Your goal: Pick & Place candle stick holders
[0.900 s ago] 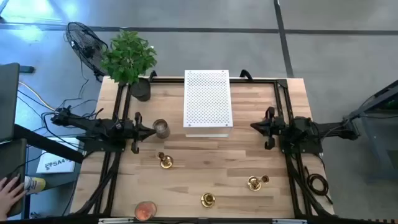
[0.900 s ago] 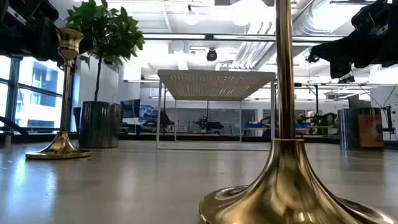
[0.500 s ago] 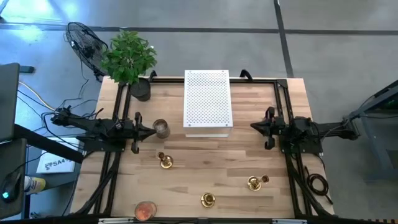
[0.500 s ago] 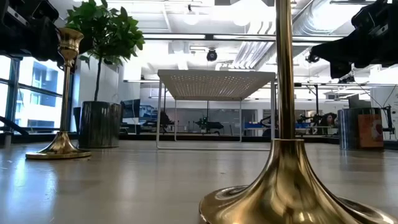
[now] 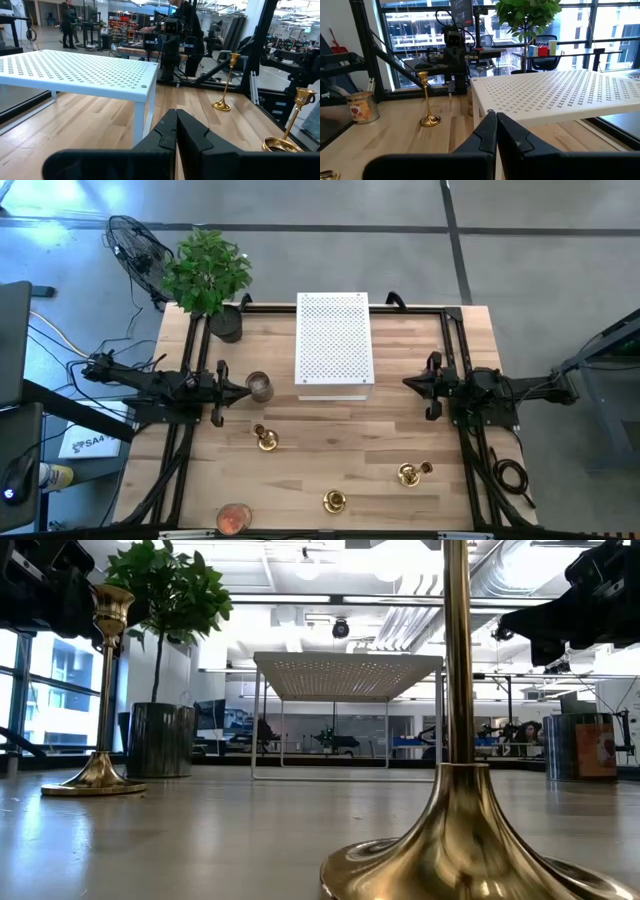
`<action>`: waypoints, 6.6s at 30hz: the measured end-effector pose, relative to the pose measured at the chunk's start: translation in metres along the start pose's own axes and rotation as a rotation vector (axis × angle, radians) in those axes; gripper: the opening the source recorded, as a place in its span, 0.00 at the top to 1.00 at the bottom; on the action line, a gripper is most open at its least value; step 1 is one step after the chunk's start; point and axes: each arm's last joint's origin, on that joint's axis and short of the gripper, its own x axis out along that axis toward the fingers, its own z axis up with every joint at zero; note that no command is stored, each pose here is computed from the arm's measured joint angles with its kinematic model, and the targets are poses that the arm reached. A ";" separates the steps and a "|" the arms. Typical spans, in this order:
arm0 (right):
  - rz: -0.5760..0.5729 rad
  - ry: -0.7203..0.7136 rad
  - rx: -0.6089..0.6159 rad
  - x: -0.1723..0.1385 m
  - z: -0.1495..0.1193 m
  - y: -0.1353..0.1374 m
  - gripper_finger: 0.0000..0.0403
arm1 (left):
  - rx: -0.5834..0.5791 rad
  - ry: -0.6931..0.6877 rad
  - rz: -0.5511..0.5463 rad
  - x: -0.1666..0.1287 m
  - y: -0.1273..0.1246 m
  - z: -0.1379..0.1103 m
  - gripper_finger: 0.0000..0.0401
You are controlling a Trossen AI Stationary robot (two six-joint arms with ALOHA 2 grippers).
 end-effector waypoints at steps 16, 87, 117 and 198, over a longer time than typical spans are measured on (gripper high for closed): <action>0.000 0.000 0.000 0.000 0.000 0.000 0.99 | 0.000 -0.001 0.000 0.000 0.000 0.000 1.00; 0.063 -0.006 0.180 0.000 0.001 0.002 0.72 | 0.019 -0.023 0.069 -0.001 0.002 0.008 0.79; -0.063 -0.031 0.069 0.000 0.003 -0.002 0.39 | -0.092 -0.177 0.493 -0.007 0.013 0.027 0.37; -0.957 1.253 0.527 0.064 0.162 -0.037 0.40 | -0.149 -0.119 0.255 -0.004 0.007 0.022 0.37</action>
